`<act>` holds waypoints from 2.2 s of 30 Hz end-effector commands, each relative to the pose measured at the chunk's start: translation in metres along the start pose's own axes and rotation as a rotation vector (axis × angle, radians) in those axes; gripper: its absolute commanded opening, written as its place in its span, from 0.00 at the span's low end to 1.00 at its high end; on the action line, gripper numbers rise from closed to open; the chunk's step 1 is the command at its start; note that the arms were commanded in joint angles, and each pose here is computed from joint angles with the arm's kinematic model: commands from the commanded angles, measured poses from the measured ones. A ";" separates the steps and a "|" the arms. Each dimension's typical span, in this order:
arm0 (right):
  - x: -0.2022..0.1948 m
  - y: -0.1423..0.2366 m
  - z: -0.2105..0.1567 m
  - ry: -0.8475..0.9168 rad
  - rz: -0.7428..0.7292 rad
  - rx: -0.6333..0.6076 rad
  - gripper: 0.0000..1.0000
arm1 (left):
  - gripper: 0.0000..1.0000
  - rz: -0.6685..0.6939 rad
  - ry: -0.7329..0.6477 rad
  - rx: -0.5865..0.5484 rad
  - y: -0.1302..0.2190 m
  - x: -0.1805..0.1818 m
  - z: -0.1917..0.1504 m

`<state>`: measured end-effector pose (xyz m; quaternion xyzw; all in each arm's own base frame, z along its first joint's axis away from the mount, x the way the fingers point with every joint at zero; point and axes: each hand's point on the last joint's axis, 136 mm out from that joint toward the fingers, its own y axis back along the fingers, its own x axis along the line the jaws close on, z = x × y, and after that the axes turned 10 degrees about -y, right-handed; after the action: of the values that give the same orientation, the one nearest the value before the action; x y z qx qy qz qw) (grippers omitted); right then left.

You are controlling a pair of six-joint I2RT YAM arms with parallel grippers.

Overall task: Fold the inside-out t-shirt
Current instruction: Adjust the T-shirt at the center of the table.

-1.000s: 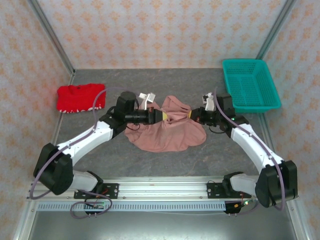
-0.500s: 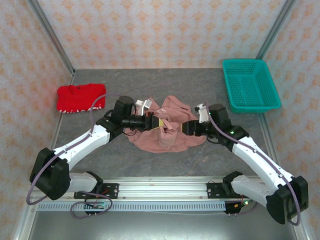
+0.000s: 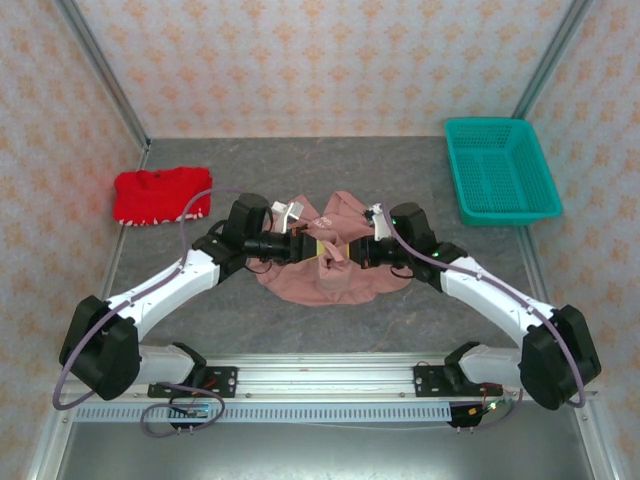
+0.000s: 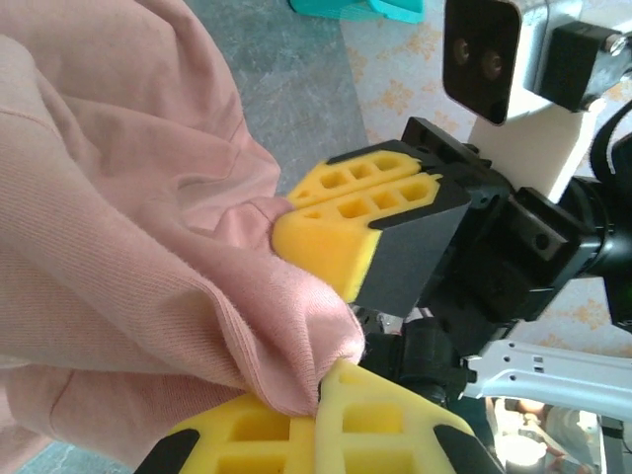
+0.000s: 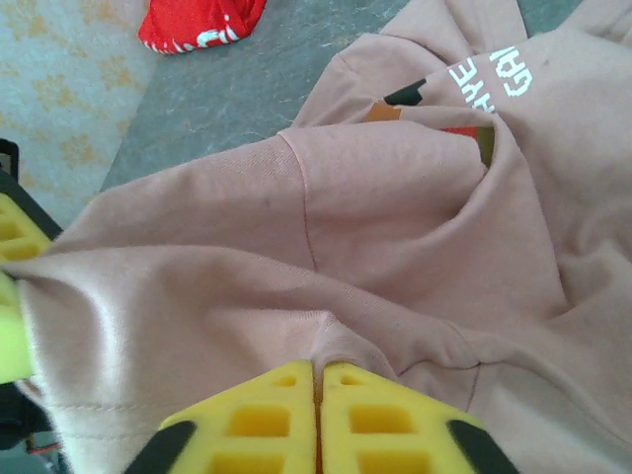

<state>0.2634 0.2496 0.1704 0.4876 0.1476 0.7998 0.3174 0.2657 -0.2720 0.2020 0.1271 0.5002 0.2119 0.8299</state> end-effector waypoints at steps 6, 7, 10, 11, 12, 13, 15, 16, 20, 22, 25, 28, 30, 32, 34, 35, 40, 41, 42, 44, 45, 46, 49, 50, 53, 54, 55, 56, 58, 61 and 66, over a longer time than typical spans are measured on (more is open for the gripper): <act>0.029 0.043 0.056 -0.251 0.190 -0.138 0.00 | 0.40 0.644 -0.089 -0.191 0.046 0.084 0.037; 0.032 0.041 0.059 -0.276 0.212 -0.132 0.00 | 0.47 0.713 -0.144 -0.212 0.054 0.087 0.038; 0.034 0.040 0.064 -0.301 0.224 -0.136 0.00 | 0.57 0.693 -0.308 -0.234 0.052 0.065 0.026; 0.034 0.040 0.065 -0.303 0.223 -0.138 0.00 | 0.59 0.635 -0.348 -0.228 0.044 0.053 0.019; 0.031 0.034 0.065 -0.313 0.215 -0.125 0.00 | 0.62 0.574 -0.381 -0.215 0.034 0.043 0.012; 0.032 0.034 0.066 -0.310 0.220 -0.123 0.00 | 0.63 0.544 -0.396 -0.198 0.026 0.037 0.008; 0.033 0.034 0.067 -0.310 0.224 -0.122 0.00 | 0.61 0.504 -0.434 -0.122 0.005 0.030 0.003; 0.032 0.033 0.066 -0.311 0.222 -0.123 0.00 | 0.60 0.516 -0.453 -0.094 -0.003 0.029 0.004; 0.028 0.032 0.059 -0.303 0.212 -0.103 0.00 | 0.48 0.580 -0.534 -0.050 -0.027 0.038 0.019; 0.026 0.031 0.054 -0.299 0.205 -0.094 0.00 | 0.46 0.614 -0.569 -0.029 -0.037 0.044 0.027; 0.025 0.031 0.048 -0.286 0.204 -0.073 0.00 | 0.52 0.669 -0.605 0.033 -0.050 0.058 0.033; 0.019 0.030 0.035 -0.260 0.176 -0.035 0.00 | 0.55 0.698 -0.599 0.060 -0.058 0.071 0.042; 0.014 0.028 0.029 -0.257 0.170 -0.022 0.00 | 0.55 0.652 -0.570 0.070 -0.069 0.075 0.043; 0.020 0.034 0.027 -0.235 0.188 -0.028 0.00 | 0.55 0.614 -0.565 0.085 -0.079 0.073 0.043; 0.017 0.035 0.023 -0.216 0.168 -0.013 0.00 | 0.54 0.546 -0.551 0.091 -0.088 0.067 0.041; 0.014 0.036 0.022 -0.209 0.146 -0.014 0.00 | 0.51 0.467 -0.533 0.090 -0.093 0.060 0.040; -0.005 0.047 0.037 -0.258 0.066 -0.102 0.00 | 0.14 0.235 -0.494 0.099 -0.085 0.036 0.022; -0.012 0.049 0.042 -0.285 0.039 -0.131 0.00 | 0.08 0.206 -0.508 0.113 -0.079 0.031 0.013; -0.019 0.050 0.045 -0.311 0.017 -0.153 0.00 | 0.06 0.177 -0.519 0.123 -0.073 0.025 0.003; -0.032 0.050 0.046 -0.358 -0.040 -0.176 0.00 | 0.07 0.131 -0.600 0.175 -0.066 0.007 -0.030; -0.037 0.049 0.045 -0.371 -0.060 -0.176 0.00 | 0.12 0.105 -0.650 0.231 -0.065 0.000 -0.053; -0.041 0.048 0.041 -0.385 -0.077 -0.167 0.00 | 0.16 0.075 -0.679 0.287 -0.065 -0.006 -0.073; -0.056 0.044 0.025 -0.393 -0.137 -0.120 0.00 | 0.36 -0.006 -0.647 0.428 -0.065 -0.012 -0.111; -0.059 0.043 0.019 -0.393 -0.148 -0.107 0.00 | 0.42 0.006 -0.636 0.425 -0.065 -0.010 -0.111; -0.063 0.043 0.009 -0.391 -0.152 -0.093 0.00 | 0.51 0.170 -0.620 0.306 -0.063 0.005 -0.081; -0.063 0.043 0.008 -0.391 -0.152 -0.091 0.00 | 0.52 0.221 -0.584 0.257 -0.062 0.010 -0.070; -0.062 0.044 0.009 -0.388 -0.151 -0.095 0.00 | 0.53 0.267 -0.558 0.227 -0.061 0.015 -0.063; -0.061 0.044 0.009 -0.386 -0.147 -0.093 0.00 | 0.54 0.334 -0.528 0.199 -0.060 0.024 -0.056; -0.060 0.043 0.010 -0.384 -0.141 -0.094 0.00 | 0.56 0.463 -0.498 0.168 -0.056 0.043 -0.047; -0.058 0.039 0.012 -0.381 -0.124 -0.083 0.00 | 0.59 0.577 -0.549 0.170 -0.056 0.060 -0.040; -0.056 0.040 0.013 -0.379 -0.114 -0.087 0.00 | 0.64 0.588 -0.676 0.235 -0.082 0.061 -0.038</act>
<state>0.2757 0.1802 0.1529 0.6174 0.0844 0.6659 0.4102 0.2630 -0.3111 0.1031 0.3965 0.2120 0.3088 0.8381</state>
